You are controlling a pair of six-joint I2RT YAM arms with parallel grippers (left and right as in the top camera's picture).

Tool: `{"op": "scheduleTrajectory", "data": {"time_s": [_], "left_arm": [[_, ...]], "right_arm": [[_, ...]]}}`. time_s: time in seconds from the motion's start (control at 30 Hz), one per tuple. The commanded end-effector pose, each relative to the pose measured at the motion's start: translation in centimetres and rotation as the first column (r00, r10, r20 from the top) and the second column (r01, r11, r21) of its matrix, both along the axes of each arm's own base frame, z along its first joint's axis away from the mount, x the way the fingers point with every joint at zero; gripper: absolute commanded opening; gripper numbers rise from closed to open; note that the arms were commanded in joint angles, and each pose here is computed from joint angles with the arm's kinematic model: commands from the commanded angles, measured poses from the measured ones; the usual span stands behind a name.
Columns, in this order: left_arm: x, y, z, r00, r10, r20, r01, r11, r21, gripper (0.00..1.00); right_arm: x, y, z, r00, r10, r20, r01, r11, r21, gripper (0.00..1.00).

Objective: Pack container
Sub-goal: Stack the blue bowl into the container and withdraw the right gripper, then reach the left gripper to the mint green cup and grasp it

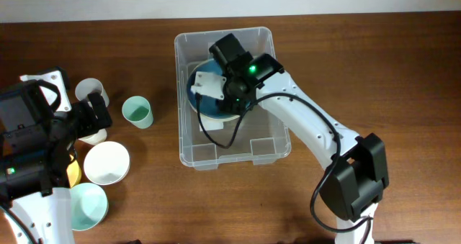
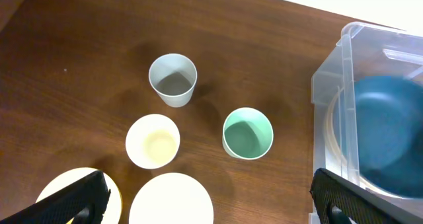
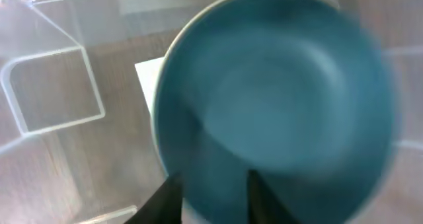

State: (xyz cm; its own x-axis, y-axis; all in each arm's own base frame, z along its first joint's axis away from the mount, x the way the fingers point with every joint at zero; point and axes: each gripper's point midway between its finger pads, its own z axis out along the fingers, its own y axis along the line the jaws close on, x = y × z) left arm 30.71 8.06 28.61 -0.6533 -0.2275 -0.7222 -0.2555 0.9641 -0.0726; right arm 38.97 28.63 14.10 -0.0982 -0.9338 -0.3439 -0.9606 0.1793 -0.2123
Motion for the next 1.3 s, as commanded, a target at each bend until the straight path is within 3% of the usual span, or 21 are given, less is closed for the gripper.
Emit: {"op": "scheduleTrajectory", "data": {"time_s": [0.0,0.13,0.23,0.33,0.4,0.43,0.47,0.5,0.53,0.6,0.67,0.73,0.83,1.0,1.1,1.27], "left_arm": [[0.1,-0.2,0.4,1.0,-0.002,0.013,0.003,1.0,-0.016,0.99],[0.1,-0.2,0.4,1.0,-0.002,0.01,0.002,1.0,-0.017,1.0],[0.1,-0.1,0.4,1.0,-0.002,0.01,0.002,1.0,-0.017,0.99],[0.1,-0.1,0.4,1.0,-0.002,0.01,0.002,1.0,-0.017,0.99],[0.1,-0.1,0.4,1.0,-0.002,0.01,0.002,1.0,-0.017,1.0],[0.1,-0.1,0.4,1.0,-0.002,0.01,0.002,1.0,-0.017,1.0],[0.1,-0.1,0.4,1.0,-0.002,0.01,0.002,1.0,-0.017,1.0],[0.1,-0.2,0.4,1.0,-0.002,0.011,0.002,1.0,-0.017,1.0],[0.1,-0.2,0.4,1.0,-0.002,0.011,0.002,1.0,-0.018,1.0],[0.1,-0.4,0.4,1.0,-0.011,0.012,0.011,1.0,-0.025,1.0],[0.2,-0.5,0.3,1.0,-0.019,0.01,0.019,0.999,-0.034,0.99],[0.3,-0.7,-0.3,1.0,-0.023,-0.011,0.023,0.999,-0.041,0.99],[0.8,-1.9,-0.8,0.997,-0.066,-0.034,0.064,0.997,-0.045,0.99],[2.8,-4.7,-1.2,0.986,-0.135,-0.096,0.139,0.99,0.028,0.99],[4.4,-6.8,-2.2,0.971,-0.193,-0.14,0.199,0.98,0.03,0.99],[6.6,-7.2,-3.6,0.967,-0.174,-0.186,0.176,0.984,-0.004,0.99]], "right_arm": [[0.1,-0.4,0.4,0.999,-0.044,-0.023,0.044,0.999,0.018,0.31],[-0.3,-0.7,0.5,0.996,-0.072,-0.044,0.073,0.997,0.016,0.32],[-0.1,-0.8,2.8,0.976,-0.209,-0.056,0.213,0.973,0.083,0.32],[1.2,-2.4,8.3,0.911,-0.408,-0.062,0.411,0.885,0.22,0.33],[2.9,-6.3,13.3,0.78,-0.614,-0.119,0.611,0.708,0.354,0.39],[3.5,-8.1,14.7,0.719,-0.678,-0.152,0.674,0.628,0.388,0.59],[3.9,-10.6,15.9,0.637,-0.745,-0.199,0.743,0.523,0.417,0.86],[4.0,-12.3,16.5,0.578,-0.781,-0.235,0.784,0.453,0.424,0.99],[3.9,-15.1,17.0,0.51,-0.815,-0.276,0.827,0.375,0.419,0.99],[3.9,-18.5,16.9,0.453,-0.84,-0.299,0.859,0.322,0.397,0.99],[3.4,-23.3,15.8,0.324,-0.887,-0.329,0.919,0.212,0.334,0.99],[2.2,-27.7,14.6,0.128,-0.909,-0.396,0.969,0.03,0.246,0.99],[0.1,-31.8,13.6,-0.043,-0.901,-0.432,0.981,-0.12,0.152,0.99],[-4.7,-34.7,13.6,-0.175,-0.884,-0.434,0.974,-0.221,0.056,0.99],[-8.1,-33.9,13.5,-0.173,-0.885,-0.433,0.974,-0.219,0.058,1.0],[-13.1,-32.0,11.0,-0.119,-0.902,-0.414,0.988,-0.15,0.042,0.99]]}}
